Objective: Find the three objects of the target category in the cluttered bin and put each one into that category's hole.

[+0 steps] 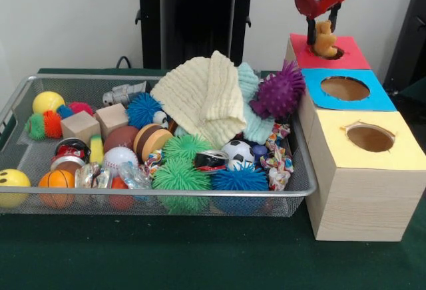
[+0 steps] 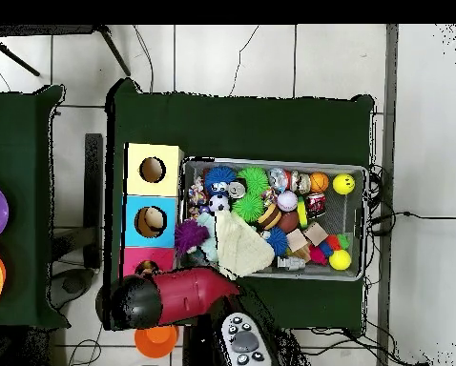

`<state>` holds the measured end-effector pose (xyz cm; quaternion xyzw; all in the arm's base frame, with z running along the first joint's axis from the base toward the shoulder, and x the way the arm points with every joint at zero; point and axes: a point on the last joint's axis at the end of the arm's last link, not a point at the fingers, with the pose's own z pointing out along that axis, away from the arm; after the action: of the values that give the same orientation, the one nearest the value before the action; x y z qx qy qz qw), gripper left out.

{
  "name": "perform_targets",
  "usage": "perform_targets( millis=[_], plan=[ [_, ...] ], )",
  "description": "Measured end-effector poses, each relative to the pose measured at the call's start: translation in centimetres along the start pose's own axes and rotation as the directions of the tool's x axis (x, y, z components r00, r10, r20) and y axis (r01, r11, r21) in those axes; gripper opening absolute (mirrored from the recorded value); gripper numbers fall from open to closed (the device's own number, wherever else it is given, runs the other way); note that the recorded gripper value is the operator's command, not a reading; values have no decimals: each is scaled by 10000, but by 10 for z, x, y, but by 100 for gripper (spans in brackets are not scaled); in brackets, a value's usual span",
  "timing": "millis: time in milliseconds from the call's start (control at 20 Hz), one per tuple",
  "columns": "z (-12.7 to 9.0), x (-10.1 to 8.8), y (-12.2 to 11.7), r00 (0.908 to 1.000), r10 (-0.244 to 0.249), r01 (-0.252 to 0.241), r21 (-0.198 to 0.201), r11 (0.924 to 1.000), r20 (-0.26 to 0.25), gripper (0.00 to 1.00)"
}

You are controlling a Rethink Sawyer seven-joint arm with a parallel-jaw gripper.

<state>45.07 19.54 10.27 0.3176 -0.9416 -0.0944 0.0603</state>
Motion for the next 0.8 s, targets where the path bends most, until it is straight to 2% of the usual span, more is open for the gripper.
perform_targets(
  millis=[100, 250, 800],
  plan=[
    [-4, -2, 0, 9999, -102, 102, 414, 9991, 8, 100],
    [-10, -2, -6, 10000, -7, 3, 735, 9973, 54, 100],
    [-15, 3, -25, 9983, 338, -394, 1245, 9914, 466, 100]
  ],
)
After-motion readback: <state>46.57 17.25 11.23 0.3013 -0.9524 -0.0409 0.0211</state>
